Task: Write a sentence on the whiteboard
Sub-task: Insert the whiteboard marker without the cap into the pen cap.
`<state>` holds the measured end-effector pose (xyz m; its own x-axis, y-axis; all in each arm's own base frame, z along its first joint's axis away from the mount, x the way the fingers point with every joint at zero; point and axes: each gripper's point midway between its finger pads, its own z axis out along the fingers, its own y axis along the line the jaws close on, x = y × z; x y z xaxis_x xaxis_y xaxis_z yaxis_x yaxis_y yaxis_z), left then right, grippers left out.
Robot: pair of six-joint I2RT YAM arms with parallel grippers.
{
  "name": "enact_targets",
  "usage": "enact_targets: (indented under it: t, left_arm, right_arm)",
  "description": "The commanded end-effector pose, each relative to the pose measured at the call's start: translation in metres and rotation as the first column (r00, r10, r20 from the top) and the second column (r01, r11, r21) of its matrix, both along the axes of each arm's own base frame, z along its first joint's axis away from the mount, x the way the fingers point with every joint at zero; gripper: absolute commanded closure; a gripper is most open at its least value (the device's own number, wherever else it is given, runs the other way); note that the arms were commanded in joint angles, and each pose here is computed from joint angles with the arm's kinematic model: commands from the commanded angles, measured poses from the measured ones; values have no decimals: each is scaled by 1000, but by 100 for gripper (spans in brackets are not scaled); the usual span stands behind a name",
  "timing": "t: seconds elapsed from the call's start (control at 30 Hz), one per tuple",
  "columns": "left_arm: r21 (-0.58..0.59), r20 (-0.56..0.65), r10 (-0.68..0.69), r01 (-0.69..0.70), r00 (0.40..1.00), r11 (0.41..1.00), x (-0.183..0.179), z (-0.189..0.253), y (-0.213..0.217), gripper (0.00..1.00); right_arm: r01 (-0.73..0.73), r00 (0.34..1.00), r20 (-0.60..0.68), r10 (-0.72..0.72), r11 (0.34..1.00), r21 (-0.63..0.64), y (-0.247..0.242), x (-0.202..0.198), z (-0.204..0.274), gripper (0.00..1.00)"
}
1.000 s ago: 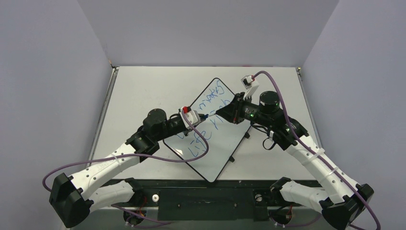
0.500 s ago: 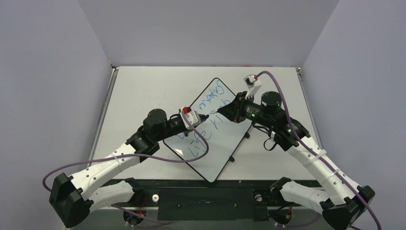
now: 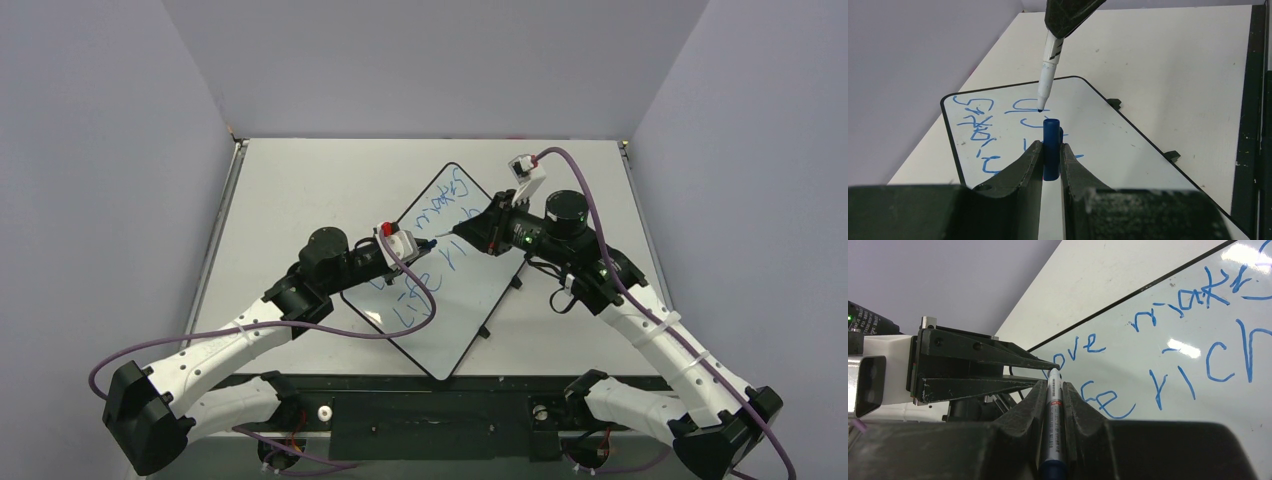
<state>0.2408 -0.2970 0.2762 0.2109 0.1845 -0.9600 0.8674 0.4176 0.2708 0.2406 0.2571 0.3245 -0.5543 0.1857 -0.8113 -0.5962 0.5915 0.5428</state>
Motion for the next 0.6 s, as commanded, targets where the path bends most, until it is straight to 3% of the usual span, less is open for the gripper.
enact_targets:
  t: [0.0, 0.57]
  left_arm:
    - [-71, 51, -20, 24, 998, 997, -3, 26, -2, 100]
    - [-82, 42, -12, 16, 999, 997, -1, 27, -1, 100]
  right_arm:
    - [-24, 999, 25, 23, 999, 34, 9, 1, 9, 100]
    - [-11, 1000, 23, 10, 1000, 20, 5, -2, 4, 100]
